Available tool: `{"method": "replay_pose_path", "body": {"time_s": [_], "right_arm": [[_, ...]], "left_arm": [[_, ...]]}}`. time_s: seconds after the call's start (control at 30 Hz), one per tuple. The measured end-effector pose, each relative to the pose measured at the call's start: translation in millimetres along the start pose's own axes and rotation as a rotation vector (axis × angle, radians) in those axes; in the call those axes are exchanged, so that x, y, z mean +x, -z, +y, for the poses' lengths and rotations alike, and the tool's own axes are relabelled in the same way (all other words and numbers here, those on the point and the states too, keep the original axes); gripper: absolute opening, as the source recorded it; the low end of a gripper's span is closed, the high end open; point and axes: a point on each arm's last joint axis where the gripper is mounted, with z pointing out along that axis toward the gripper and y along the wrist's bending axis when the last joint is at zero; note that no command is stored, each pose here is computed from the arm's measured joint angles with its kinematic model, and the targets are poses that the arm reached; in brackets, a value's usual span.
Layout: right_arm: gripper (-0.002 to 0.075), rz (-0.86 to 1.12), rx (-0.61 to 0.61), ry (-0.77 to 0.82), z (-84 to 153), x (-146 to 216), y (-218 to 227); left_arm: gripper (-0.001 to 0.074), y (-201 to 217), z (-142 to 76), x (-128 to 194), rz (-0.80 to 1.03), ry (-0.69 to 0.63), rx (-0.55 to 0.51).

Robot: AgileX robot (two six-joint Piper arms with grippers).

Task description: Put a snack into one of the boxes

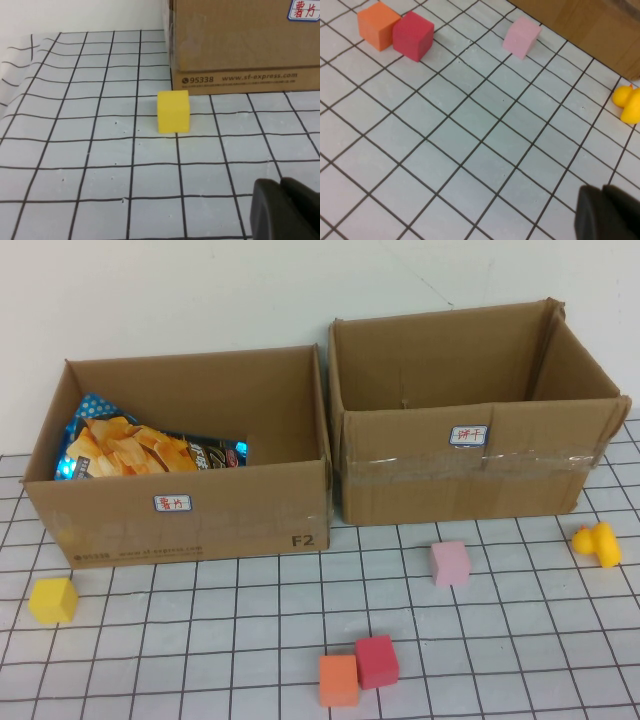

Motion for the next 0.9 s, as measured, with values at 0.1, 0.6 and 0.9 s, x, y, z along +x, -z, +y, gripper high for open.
{"method": "replay_pose_path", "body": {"time_s": [0.1,0.6,0.9], "right_arm": [[-0.0001,0.0,0.0,0.0,0.0,0.0,0.0],[-0.0001,0.0,0.0,0.0,0.0,0.0,0.0],[-0.0001,-0.039,0.045,0.012,-1.8,2.0,7.1]], "left_arm": [[-0.0001,0.0,-1.1,0.1,0.001,-0.006,0.019],[-0.0001,0.1,-2.1,0.1,0.002,-0.016,0.038],[-0.0001,0.1,-2.1,0.1,0.002,-0.016,0.038]]}}
